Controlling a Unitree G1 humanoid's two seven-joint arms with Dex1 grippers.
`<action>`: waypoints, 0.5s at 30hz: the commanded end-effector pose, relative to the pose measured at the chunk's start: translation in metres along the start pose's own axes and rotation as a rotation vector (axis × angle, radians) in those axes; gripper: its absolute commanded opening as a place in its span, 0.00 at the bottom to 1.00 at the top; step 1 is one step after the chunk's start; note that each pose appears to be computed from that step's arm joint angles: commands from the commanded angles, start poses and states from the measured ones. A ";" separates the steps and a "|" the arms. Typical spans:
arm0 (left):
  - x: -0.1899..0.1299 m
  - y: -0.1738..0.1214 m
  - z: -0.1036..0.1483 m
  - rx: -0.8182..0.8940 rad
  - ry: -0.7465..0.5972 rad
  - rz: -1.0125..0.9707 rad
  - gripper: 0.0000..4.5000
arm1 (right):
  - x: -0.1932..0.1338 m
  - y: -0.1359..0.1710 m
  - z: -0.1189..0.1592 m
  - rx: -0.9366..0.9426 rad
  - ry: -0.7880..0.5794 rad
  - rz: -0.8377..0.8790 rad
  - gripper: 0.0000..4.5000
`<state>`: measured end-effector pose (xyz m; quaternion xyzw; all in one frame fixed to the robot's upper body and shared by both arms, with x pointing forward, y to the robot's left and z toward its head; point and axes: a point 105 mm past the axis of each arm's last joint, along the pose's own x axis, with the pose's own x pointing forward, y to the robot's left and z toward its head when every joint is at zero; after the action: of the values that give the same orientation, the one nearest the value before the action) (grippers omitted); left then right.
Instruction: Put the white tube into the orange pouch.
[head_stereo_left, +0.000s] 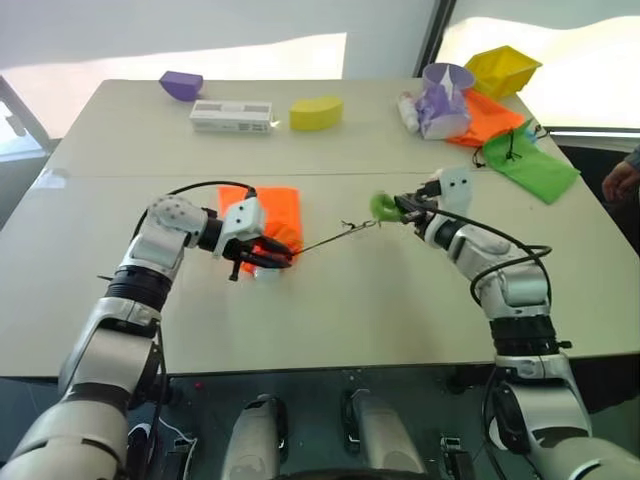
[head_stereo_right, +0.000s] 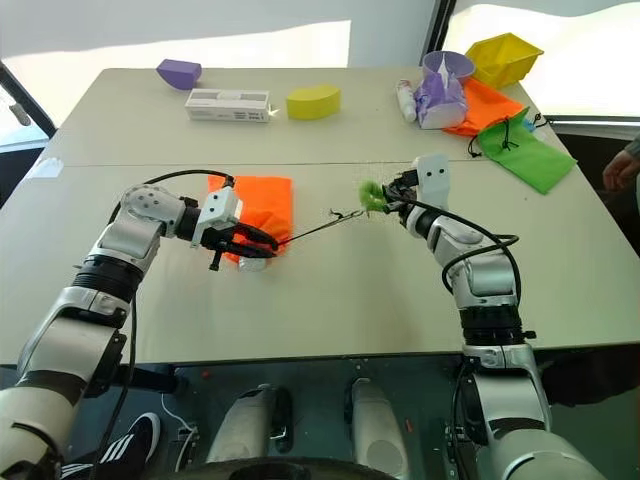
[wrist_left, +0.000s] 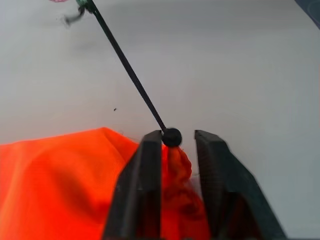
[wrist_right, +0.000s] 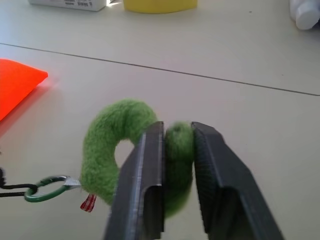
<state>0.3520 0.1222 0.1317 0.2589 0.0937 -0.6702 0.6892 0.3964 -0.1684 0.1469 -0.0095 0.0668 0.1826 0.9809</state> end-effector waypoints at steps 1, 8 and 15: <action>-0.009 0.008 0.020 -0.013 -0.112 0.055 0.62 | -0.010 0.000 0.018 -0.043 -0.054 0.038 0.58; -0.041 0.012 0.033 -0.119 -0.228 0.140 1.00 | -0.036 0.013 0.021 -0.143 -0.052 0.213 0.99; -0.080 0.018 0.025 -0.148 -0.298 0.465 1.00 | -0.078 0.037 0.022 -0.258 -0.091 0.445 0.99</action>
<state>0.3575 0.1698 0.1879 0.1103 -0.0026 -0.5493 0.8283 0.3263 -0.1679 0.1603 -0.0992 0.0376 0.3681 0.9237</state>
